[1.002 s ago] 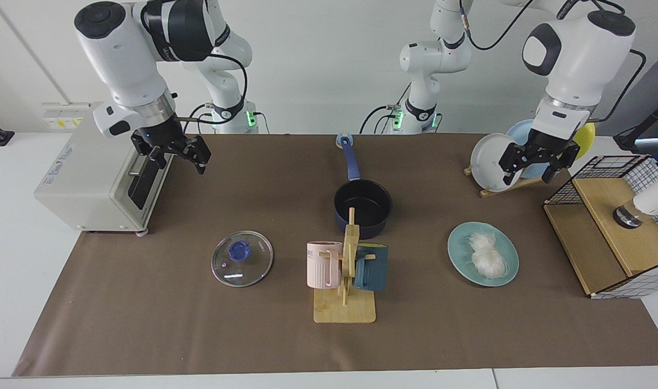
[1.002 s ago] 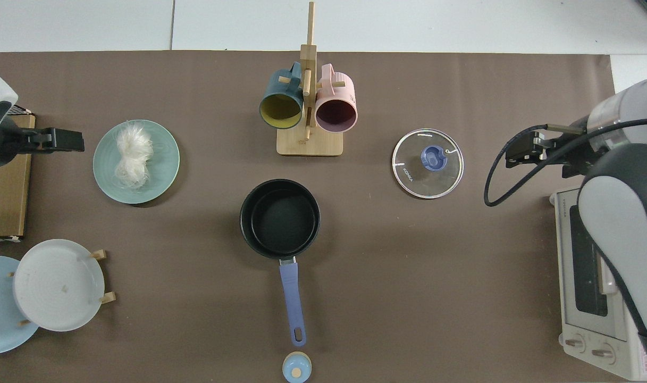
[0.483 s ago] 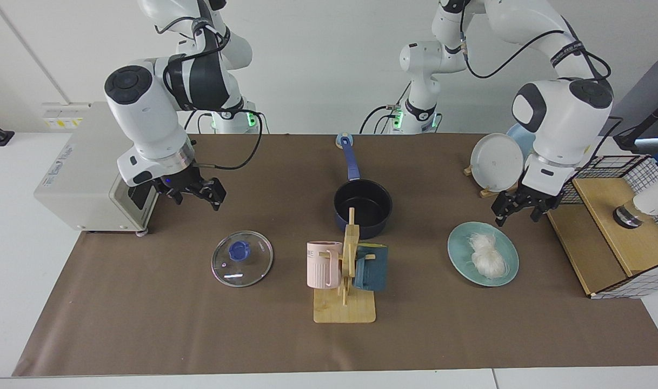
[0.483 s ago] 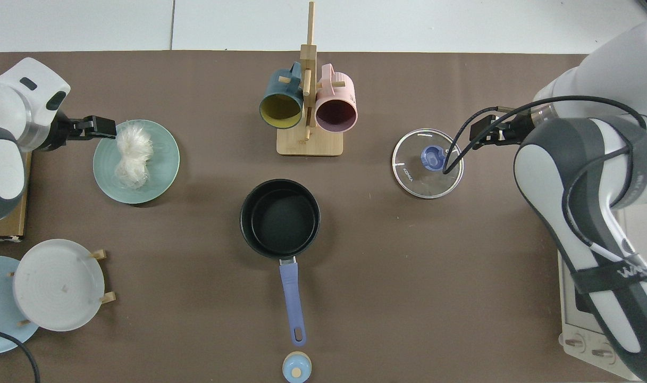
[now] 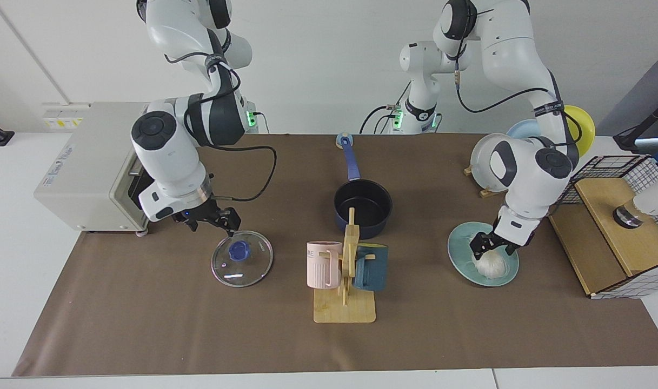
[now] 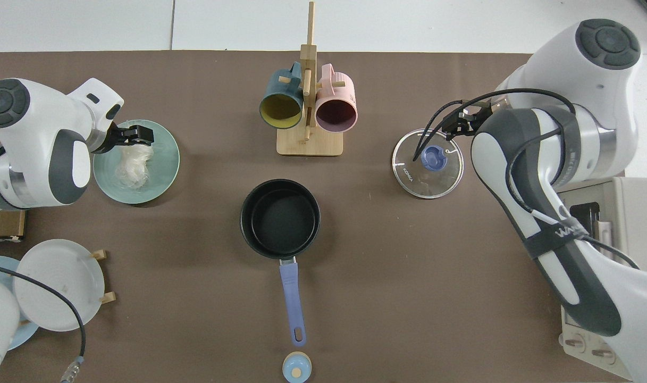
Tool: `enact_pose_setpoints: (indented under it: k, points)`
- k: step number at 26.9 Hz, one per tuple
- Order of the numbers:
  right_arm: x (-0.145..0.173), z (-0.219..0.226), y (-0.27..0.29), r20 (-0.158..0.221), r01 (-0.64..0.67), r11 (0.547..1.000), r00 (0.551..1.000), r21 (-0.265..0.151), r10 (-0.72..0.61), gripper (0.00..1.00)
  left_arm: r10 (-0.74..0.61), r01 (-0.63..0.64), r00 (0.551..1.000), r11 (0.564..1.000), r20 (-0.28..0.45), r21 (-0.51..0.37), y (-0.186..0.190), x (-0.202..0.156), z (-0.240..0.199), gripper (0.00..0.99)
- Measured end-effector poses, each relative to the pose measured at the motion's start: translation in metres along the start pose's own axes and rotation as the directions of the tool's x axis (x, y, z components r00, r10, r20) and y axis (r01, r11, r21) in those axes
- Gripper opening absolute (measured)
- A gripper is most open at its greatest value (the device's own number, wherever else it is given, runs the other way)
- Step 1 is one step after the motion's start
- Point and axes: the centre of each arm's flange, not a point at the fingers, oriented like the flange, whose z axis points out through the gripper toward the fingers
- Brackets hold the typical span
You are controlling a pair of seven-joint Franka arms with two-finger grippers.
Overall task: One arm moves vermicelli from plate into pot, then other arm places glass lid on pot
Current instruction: 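Grasp the vermicelli with the left gripper while the right gripper grasps the lid, then lift the vermicelli with the left gripper and carry it over the saucepan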
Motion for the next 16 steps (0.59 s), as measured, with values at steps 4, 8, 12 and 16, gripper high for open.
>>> enact_pose_setpoints:
  k: [4,8,12,16]
  points:
    - [0.007,0.024,-0.007,-0.001,0.007,1.000,1.000,0.000,-0.007,1.00,-0.004,0.004,1.000,1.000,-0.009,-0.001,0.000,0.001,0.009,0.991]
    - [0.012,0.049,-0.013,0.004,0.012,1.000,1.000,-0.002,-0.012,1.00,-0.004,0.004,1.000,1.000,-0.001,0.000,0.000,-0.004,0.024,0.991]
    - [0.016,0.064,-0.017,-0.002,0.015,1.000,1.000,-0.008,-0.015,1.00,-0.014,0.014,1.000,1.000,0.024,0.002,-0.001,-0.012,0.038,0.991]
    - [0.019,0.076,-0.018,-0.006,0.014,1.000,1.000,-0.011,-0.014,1.00,-0.024,0.024,0.999,1.000,0.028,0.003,-0.001,-0.014,0.040,0.991]
